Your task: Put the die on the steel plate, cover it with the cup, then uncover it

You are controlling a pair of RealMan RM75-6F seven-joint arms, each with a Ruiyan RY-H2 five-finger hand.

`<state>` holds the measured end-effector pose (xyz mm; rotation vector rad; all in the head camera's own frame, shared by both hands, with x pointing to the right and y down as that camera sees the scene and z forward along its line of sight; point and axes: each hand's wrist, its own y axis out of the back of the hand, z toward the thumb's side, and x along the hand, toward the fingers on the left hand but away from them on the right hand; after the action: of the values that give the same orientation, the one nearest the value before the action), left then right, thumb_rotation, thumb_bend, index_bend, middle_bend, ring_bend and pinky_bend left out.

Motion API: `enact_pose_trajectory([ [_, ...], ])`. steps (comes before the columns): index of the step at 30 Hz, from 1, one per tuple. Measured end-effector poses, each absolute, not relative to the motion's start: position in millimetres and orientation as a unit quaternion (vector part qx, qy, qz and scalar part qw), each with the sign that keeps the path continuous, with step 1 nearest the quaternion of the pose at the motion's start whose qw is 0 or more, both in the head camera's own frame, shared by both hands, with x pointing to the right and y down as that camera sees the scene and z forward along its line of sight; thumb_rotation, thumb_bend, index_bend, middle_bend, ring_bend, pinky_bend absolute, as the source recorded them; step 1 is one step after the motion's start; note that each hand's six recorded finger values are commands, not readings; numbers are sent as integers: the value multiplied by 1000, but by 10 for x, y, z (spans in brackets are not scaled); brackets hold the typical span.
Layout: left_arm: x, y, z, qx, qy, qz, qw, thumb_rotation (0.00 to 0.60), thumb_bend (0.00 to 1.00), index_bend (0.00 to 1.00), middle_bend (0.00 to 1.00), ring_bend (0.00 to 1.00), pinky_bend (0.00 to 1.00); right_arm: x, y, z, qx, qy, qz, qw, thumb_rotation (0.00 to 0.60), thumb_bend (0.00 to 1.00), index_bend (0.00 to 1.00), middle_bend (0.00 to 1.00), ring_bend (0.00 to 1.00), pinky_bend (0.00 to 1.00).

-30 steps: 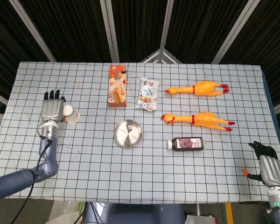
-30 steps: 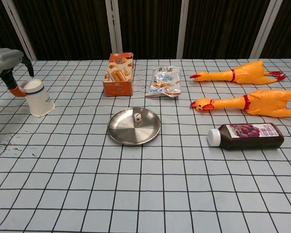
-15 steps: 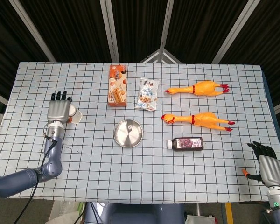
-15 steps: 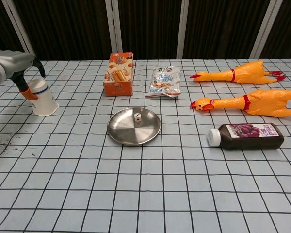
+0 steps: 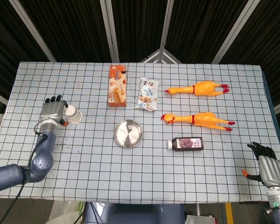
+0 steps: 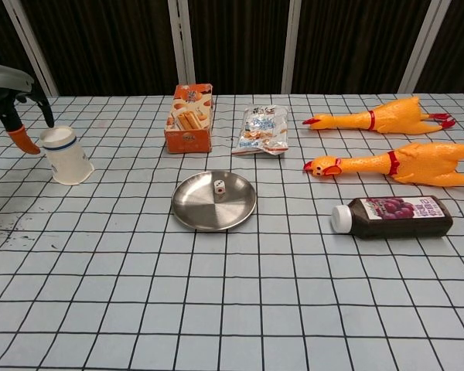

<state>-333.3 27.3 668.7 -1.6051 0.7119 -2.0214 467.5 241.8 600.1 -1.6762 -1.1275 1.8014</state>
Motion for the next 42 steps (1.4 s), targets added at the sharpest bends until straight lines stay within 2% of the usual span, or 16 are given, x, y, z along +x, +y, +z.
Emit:
enact_pose_trajectory([
  [4, -3352, 212, 6537, -560, 225, -766, 219, 600, 326, 274, 4, 0, 0, 4685, 2422, 6009, -603, -406, 653, 214, 600, 231, 178, 100, 105, 0],
  [8, -3288, 33, 6342, -534, 209, -784, 238, 600, 323, 275, 3, 0, 0, 4687, 2430, 6021, -602, -403, 656, 212, 600, 232, 178, 101, 105, 0],
  [10, -3274, -2, 6335, -534, 213, -782, 241, 600, 323, 277, 3, 0, 0, 4691, 2435, 6028, -602, -402, 658, 211, 600, 232, 178, 101, 105, 0],
  [18, -3264, -109, 6452, -535, 222, -767, 275, 600, 323, 257, 3, 0, 0, 4707, 2455, 6063, -600, -400, 663, 202, 600, 231, 178, 101, 105, 0],
  [32, -3420, -54, 6821, -540, 203, -771, 271, 600, 300, 243, 2, 0, 0, 4746, 2464, 6127, -597, -395, 671, 192, 600, 231, 178, 101, 104, 0],
  [42, -3363, -70, 6944, -551, 203, -758, 284, 600, 300, 253, 3, 0, 0, 4770, 2466, 6156, -595, -395, 675, 187, 600, 231, 178, 100, 105, 0],
])
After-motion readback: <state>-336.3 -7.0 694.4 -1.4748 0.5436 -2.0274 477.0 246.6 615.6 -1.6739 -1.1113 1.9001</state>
